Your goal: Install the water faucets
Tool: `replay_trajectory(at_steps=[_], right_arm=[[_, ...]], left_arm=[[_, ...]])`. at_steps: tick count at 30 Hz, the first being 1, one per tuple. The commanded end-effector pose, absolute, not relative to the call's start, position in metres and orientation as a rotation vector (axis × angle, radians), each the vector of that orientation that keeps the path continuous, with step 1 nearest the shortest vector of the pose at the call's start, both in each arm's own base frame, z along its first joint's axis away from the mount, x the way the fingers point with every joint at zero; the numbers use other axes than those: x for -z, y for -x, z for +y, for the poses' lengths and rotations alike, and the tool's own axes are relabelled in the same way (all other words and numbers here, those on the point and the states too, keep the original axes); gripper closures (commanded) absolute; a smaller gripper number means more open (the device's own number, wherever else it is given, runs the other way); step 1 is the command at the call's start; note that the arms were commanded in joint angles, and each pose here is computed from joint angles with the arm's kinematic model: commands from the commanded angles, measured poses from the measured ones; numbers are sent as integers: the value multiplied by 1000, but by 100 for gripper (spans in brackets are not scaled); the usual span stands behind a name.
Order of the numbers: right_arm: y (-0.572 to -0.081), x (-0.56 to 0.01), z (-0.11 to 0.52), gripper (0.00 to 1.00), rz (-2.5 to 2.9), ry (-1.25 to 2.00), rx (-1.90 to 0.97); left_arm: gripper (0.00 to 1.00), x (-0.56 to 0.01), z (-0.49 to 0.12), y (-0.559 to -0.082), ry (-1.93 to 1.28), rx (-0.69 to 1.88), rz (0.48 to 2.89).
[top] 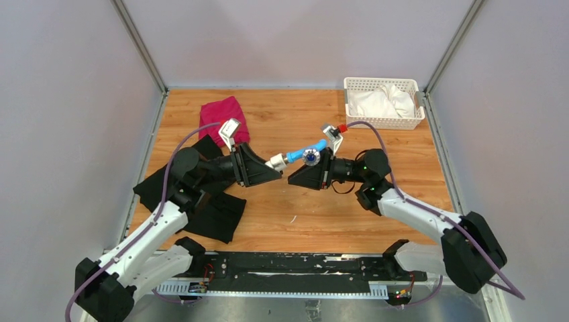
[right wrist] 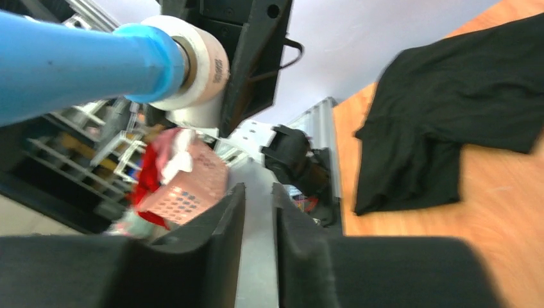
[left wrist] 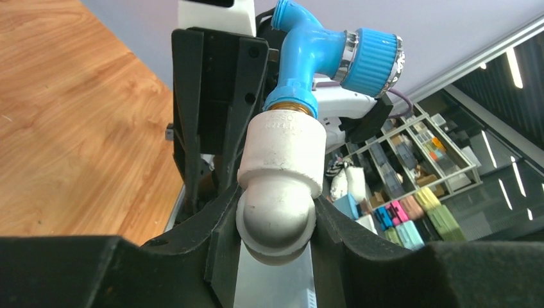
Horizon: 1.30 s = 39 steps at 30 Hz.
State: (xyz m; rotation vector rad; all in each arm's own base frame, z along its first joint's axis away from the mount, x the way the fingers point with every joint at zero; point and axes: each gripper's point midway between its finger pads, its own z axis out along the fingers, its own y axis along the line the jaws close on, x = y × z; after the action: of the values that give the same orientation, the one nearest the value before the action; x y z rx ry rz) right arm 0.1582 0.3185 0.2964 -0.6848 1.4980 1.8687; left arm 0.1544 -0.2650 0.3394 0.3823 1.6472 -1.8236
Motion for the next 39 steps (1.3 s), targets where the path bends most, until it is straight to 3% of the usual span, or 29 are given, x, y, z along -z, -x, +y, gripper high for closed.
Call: replay_trajectory(at_steps=[1,4,8,19,25,39], right_arm=[[-173,-265,297,59,1624,679,-1679],[-184,-259,271,40,1662,631,-1557],[-193,-248,241,30,1712,614,-1353],[-166,-289,201,29,1384,790,-960],[-144,-319,184,16,1154,886,-780],[-144,-354,217,9,1015,1018,-863]], left_arm=[[100,-355,-267,-143,-494,1853,1629],[100,-349,-266,-137,-519,1912,1695],[100,-341,-262,-130,-505,1995,1792],[100,-311,-260,-122,-487,2139,2025],[100,-289,-258,-123,-437,2168,2112],[100,-295,-257,-118,-446,2174,2101]])
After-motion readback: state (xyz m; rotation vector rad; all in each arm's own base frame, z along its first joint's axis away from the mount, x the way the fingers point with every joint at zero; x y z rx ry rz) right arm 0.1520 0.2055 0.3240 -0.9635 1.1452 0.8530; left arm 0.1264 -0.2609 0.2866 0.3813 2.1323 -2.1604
